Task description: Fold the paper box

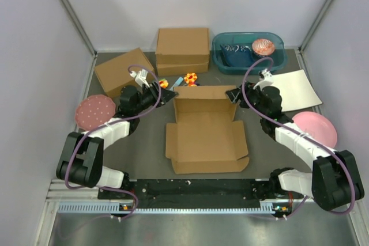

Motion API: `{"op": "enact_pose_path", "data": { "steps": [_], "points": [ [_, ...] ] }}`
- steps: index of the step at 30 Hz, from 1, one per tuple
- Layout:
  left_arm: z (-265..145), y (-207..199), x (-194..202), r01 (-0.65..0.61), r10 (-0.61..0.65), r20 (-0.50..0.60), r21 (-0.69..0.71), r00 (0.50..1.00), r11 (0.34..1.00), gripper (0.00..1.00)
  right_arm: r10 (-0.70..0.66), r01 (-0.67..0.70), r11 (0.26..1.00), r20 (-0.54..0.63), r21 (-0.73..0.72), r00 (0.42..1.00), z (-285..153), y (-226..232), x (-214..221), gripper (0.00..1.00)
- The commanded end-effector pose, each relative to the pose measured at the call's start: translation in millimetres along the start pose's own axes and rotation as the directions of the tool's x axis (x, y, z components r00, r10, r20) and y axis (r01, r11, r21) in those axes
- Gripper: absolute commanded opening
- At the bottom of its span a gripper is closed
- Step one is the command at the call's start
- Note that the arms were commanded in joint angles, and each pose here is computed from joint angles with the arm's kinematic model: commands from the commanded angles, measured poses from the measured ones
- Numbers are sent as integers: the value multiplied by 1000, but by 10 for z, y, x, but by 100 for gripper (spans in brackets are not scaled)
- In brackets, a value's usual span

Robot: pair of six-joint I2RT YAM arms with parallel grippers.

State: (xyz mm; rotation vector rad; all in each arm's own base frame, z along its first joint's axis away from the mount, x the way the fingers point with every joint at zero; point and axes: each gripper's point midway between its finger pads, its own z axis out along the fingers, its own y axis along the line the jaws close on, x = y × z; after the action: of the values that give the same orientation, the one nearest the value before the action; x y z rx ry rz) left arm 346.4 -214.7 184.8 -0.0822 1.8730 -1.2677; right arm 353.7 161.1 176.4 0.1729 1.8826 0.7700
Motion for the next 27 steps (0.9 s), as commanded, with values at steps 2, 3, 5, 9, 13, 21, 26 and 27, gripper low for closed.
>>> {"op": "enact_pose_path", "data": {
  "steps": [2,3,5,9,13,21,26,27],
  "points": [
    [57,15,130,9,-7,-43,46,999,999,39,-22,32,995,-103,94,994,-106,-278,353,63],
    [76,12,134,20,-17,-48,54,999,998,38,-24,33,995,-100,95,995,-109,-275,339,66],
    [89,3,130,25,-22,-51,60,998,998,38,-27,35,995,-83,97,996,-123,-236,253,69],
    [104,0,121,12,-9,-59,60,998,998,40,-22,26,995,-38,96,999,-143,-139,44,74],
    [109,24,148,14,-10,-78,50,997,999,42,-10,12,997,-28,70,1000,-105,-92,-33,69],
    [96,145,240,2,-2,-115,0,993,1000,45,19,-12,994,-60,106,998,-89,-335,270,48],
    [96,253,358,-6,-1,-149,-43,989,999,46,43,-29,983,-76,179,996,-149,-594,494,40],
    [90,292,368,-6,-3,-140,-60,990,998,46,54,-38,980,-78,195,996,-161,-640,545,40]
  ]
}}
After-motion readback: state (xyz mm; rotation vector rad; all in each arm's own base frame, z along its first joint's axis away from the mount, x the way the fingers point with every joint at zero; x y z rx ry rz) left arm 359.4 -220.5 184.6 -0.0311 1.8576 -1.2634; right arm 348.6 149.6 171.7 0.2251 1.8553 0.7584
